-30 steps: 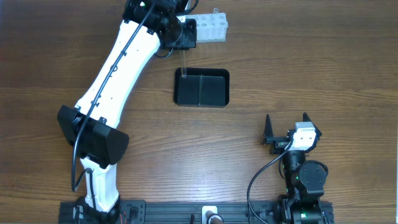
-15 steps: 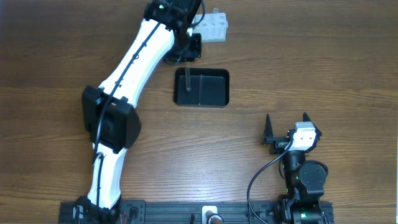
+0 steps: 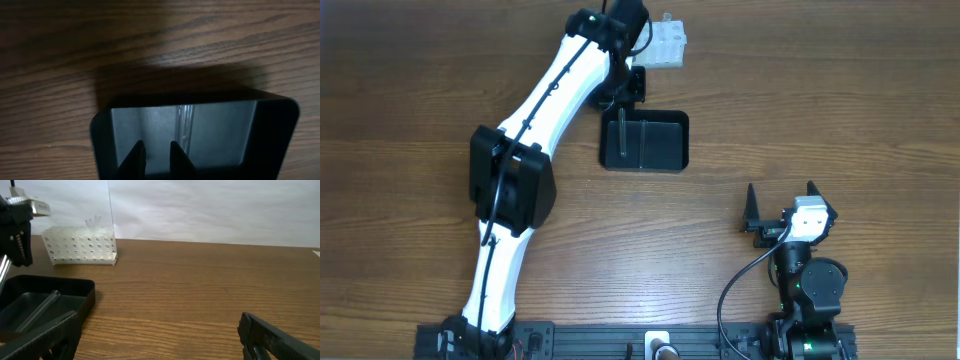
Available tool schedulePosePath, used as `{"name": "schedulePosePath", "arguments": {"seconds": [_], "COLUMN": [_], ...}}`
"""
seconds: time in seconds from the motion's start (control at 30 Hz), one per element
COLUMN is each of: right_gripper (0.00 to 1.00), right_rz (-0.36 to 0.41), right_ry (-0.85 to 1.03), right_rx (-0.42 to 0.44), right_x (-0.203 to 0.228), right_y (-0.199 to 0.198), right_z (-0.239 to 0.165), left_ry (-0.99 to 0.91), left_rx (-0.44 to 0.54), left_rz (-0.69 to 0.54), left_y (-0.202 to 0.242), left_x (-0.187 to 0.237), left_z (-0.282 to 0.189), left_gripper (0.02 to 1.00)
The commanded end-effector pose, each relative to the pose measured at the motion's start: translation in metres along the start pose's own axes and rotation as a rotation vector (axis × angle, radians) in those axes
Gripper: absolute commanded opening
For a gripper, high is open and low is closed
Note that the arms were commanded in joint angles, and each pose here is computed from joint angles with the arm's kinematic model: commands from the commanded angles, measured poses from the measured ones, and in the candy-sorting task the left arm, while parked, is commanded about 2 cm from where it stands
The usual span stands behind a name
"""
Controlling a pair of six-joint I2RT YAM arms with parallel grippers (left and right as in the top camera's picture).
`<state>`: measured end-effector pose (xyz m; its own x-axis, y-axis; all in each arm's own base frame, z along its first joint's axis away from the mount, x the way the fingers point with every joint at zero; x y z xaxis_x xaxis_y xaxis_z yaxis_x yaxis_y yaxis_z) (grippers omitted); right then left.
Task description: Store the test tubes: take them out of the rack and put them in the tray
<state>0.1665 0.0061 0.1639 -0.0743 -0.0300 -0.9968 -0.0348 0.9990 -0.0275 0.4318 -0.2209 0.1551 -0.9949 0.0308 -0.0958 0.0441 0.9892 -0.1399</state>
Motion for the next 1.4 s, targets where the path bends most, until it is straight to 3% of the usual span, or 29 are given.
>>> {"name": "schedulePosePath", "arguments": {"seconds": [0.03,0.83,0.97,1.23,1.4], "right_gripper": [0.991,0.993,0.991,0.993,0.991], "right_rz": [0.004,0.004,0.004,0.004,0.004], "right_ry": [-0.001,-0.001,-0.001,-0.001,-0.001], "right_rx": [-0.001,-0.001,-0.001,-0.001,-0.002], "right_x": [0.001,0.001,0.001,0.001,0.001], "right_y": [0.0,0.0,0.0,0.0,0.0], "right_z": [0.0,0.0,0.0,0.0,0.0], "left_ry": [0.05,0.093,0.088,0.081,0.014], "left_rx": [0.011,-0.006,-0.003,0.002,0.034], "left_rz": [-0.018,-0.022,-0.022,-0.005,0.019], "left_y": [-0.001,0.002,0.001,-0.006,-0.018], "left_x": [0.0,-0.001,-0.001,0.001,0.002], "left_z": [0.022,0.057,0.057,0.053,0.019], "left_gripper": [0.091,0.093,0.207,0.283,0.299]}}
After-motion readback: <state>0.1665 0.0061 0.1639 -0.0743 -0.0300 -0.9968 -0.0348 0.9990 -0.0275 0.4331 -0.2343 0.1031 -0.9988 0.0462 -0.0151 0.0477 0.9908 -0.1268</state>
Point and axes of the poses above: each gripper's point midway between its finger pads, its own z axis out along the fingers, its own y axis along the line the jaws close on, x = y × z, the point moved 8 cm from there along -z, back along the fingers
